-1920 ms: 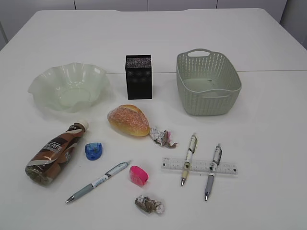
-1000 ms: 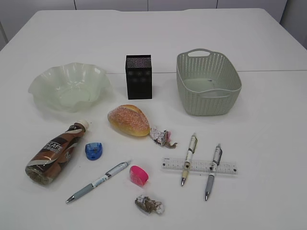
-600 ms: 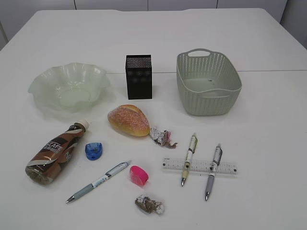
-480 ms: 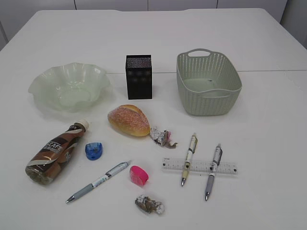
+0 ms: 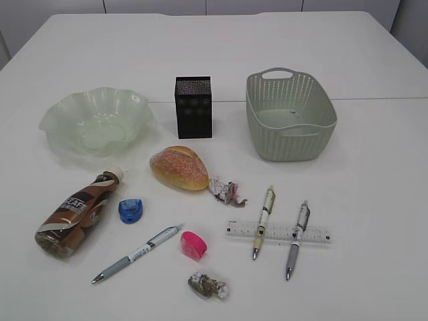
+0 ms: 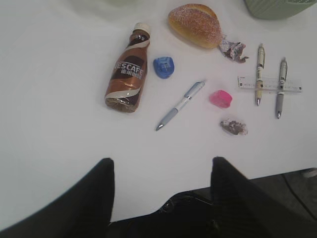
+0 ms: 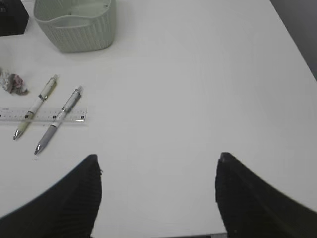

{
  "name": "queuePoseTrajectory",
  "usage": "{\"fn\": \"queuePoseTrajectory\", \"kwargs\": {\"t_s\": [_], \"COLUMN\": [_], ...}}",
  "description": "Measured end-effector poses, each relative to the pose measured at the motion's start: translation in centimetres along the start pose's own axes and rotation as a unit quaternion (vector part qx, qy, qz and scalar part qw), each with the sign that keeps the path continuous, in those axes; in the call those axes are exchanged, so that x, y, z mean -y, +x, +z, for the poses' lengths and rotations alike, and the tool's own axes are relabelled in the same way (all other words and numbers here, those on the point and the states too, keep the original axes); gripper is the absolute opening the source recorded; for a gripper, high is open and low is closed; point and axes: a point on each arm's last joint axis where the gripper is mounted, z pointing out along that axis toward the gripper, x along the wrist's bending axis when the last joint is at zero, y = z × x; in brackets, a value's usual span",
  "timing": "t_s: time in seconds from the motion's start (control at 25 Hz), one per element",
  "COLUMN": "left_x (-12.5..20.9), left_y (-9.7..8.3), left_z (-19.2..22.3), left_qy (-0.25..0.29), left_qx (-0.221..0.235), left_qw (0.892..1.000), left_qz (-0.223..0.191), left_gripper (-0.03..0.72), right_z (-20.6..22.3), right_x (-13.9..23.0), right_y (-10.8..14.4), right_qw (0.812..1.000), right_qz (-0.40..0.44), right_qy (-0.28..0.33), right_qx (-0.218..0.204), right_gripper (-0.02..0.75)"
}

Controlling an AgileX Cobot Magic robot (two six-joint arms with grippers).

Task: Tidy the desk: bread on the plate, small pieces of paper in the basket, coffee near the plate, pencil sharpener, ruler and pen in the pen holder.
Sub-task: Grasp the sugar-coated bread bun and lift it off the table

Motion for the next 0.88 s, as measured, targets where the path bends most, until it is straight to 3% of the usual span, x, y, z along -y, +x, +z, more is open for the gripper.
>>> {"fn": "queuePoseTrajectory", "kwargs": {"t_s": [0.44,0.88], "left_x": [-6.4,-12.8], "left_y": [-0.6,-2.0], "left_z": [6.7,12.4], "left_qy": [0.091,0.112], "left_qx": [0.024,0.088], "left_qw": [0.994,0.983], "left_qz": [-0.062,-0.114], "left_gripper": [0.457,0.458], "right_z": [4.8,10.6], "right_x": [-8.8,-11.2], "right_y": [1.1,1.9], "right_qw": [0.993,0.972], "right_qz": [-0.007,-0.012], "right_qy": [0.122,0.236], "right_qx": [0.003,0.008], "right_gripper": [0.527,0.527]}}
